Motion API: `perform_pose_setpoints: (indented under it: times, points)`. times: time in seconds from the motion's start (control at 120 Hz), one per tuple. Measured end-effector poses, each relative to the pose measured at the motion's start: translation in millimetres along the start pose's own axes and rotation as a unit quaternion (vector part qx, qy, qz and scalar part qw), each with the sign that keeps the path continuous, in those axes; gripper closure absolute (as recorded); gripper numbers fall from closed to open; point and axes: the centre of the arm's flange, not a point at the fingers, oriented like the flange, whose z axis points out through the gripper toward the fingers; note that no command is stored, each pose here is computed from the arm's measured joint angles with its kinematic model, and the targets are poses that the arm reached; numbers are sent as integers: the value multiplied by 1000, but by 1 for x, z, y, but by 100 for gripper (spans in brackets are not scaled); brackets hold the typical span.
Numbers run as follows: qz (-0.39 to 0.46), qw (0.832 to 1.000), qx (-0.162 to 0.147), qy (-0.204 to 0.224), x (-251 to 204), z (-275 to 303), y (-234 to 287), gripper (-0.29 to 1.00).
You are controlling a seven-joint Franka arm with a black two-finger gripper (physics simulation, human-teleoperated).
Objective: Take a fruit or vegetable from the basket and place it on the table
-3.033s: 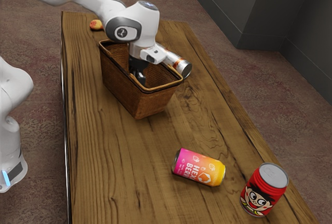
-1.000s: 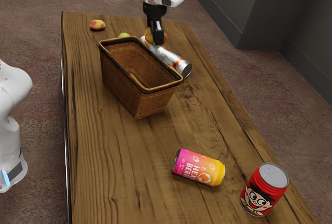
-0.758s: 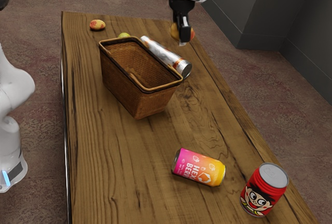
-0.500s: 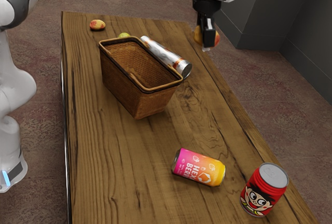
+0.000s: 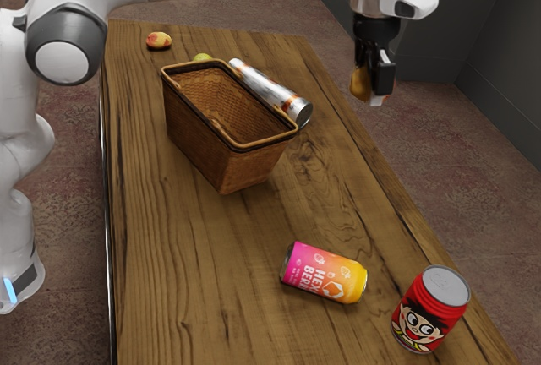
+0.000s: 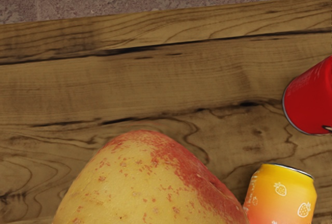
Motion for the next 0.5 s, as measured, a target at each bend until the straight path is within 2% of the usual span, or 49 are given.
perform_pose_setpoints:
  times: [0.083, 0.183, 0.317, 0.5]
  points:
    - [4, 1000, -4, -6, 2, 8, 5, 25]
    - [1, 1000, -4, -7, 3, 9, 1, 12]
    - [-27, 1000, -3, -2, 2, 2, -34, 5]
    - [-51, 999, -7, -1, -5, -9, -64, 1]
